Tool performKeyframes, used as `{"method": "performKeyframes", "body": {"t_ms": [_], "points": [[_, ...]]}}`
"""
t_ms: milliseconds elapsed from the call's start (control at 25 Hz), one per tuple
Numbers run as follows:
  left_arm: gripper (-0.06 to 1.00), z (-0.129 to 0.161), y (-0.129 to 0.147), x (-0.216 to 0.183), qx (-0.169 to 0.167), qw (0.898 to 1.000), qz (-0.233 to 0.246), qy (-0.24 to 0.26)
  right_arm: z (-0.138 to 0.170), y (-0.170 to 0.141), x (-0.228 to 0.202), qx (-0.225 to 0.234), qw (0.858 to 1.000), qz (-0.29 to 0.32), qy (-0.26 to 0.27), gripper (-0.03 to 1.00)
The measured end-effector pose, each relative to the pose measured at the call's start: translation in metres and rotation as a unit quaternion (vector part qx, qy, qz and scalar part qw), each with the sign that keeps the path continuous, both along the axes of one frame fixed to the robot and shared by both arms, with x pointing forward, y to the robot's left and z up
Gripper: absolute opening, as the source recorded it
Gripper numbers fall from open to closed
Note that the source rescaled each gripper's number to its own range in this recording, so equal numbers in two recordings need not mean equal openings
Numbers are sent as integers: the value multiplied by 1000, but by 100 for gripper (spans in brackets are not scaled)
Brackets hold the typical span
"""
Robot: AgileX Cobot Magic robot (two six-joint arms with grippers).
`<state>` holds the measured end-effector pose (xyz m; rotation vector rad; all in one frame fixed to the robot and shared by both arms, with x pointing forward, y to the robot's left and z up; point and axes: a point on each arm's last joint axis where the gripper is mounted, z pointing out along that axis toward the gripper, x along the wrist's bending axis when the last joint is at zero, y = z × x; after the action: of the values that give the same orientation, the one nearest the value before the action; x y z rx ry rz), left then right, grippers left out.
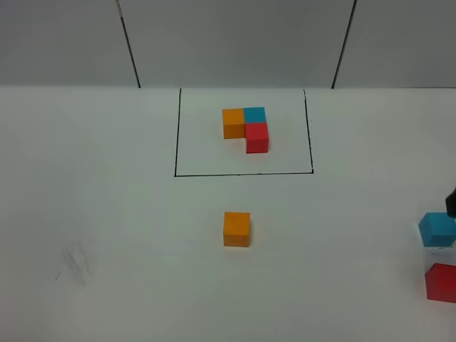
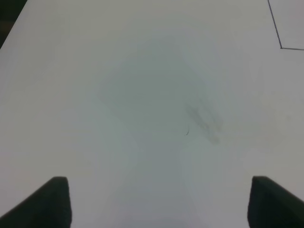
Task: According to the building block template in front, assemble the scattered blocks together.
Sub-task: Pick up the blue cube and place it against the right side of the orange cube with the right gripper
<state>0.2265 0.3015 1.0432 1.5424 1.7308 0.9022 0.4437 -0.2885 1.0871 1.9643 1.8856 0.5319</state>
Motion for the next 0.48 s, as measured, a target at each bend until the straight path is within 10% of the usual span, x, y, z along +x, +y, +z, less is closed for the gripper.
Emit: {"method": "performKeyframes", "body": {"t_ms": [480], "points": [[66, 0, 0, 0, 0, 1000, 0, 0, -44, -31, 58, 20, 992, -37, 122, 86]]}}
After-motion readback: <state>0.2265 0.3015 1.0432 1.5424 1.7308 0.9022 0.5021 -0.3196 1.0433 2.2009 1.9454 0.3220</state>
